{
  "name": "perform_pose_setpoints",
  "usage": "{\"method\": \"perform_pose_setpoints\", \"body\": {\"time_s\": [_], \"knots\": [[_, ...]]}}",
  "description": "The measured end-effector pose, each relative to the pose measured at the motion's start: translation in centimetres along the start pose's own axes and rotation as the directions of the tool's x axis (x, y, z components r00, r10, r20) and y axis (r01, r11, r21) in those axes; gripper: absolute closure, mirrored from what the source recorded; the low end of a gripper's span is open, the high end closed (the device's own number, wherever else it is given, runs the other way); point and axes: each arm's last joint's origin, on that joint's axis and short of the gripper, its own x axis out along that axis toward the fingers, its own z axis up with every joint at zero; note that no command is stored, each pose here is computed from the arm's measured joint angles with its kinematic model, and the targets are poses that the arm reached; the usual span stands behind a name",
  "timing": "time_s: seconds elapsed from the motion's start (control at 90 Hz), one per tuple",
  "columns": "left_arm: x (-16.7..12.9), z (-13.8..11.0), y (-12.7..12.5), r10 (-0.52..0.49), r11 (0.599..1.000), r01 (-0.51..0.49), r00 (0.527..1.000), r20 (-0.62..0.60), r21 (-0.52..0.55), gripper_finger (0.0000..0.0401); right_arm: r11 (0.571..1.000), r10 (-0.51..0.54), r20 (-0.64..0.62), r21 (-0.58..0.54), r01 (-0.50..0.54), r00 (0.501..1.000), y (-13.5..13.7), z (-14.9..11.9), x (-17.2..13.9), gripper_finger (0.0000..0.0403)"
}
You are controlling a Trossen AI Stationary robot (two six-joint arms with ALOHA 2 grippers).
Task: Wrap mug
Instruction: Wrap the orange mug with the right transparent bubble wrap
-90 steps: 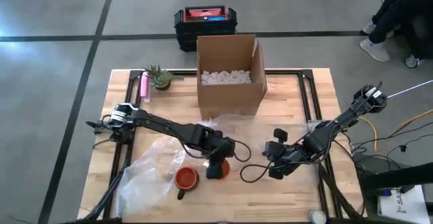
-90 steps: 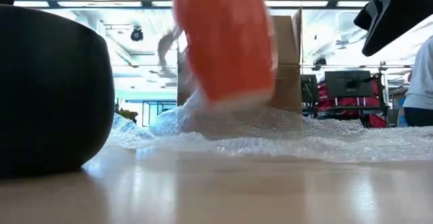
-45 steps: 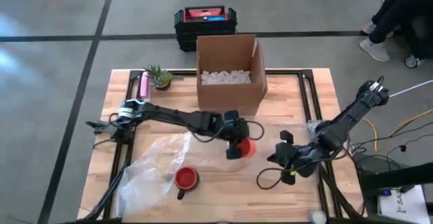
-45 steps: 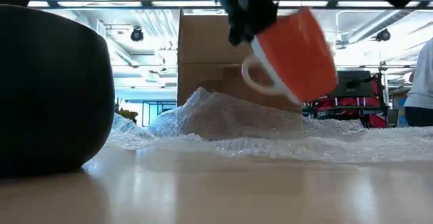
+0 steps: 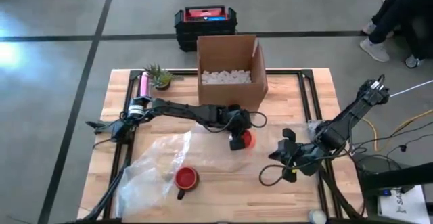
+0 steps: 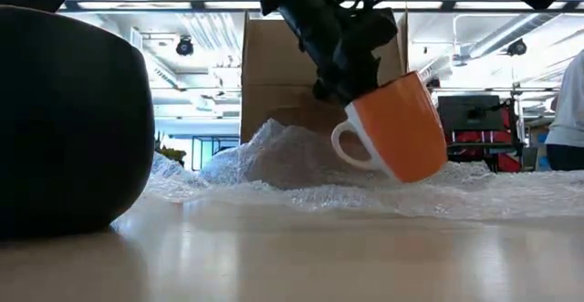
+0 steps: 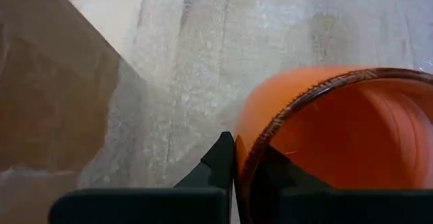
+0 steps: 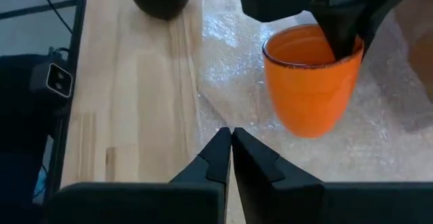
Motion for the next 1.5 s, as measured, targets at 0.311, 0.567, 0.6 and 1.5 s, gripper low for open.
{"method": "perform_pose_setpoints", "body": {"time_s": [0.311, 0.567, 0.6, 1.5], "knots": [[0.1, 0.1, 0.0, -0.011, 1.000, 0.011, 1.000, 0.011, -0.006, 0.0331, 1.000, -0.001, 0.000, 0.000, 0.001, 1.000, 0.0, 0.0, 0.0, 0.0401], [0.2, 0.4, 0.1, -0.017, 1.000, 0.017, 0.999, 0.045, -0.009, 0.0229, 1.000, -0.002, 0.000, -0.001, 0.002, 1.000, 0.0, 0.0, 0.0, 0.0401], [0.2, 0.4, 0.1, -0.016, 1.000, 0.017, 0.999, 0.046, -0.007, 0.0215, 1.000, -0.002, 0.001, -0.001, 0.002, 1.000, 0.0, 0.0, 0.0, 0.0401], [0.0, 1.7, 0.1, -0.015, 1.000, 0.016, 0.983, 0.180, -0.007, 0.0163, 0.987, -0.160, -0.035, -0.013, 0.160, 0.987, -2.0, -2.9, 2.4, 0.0401]]}}
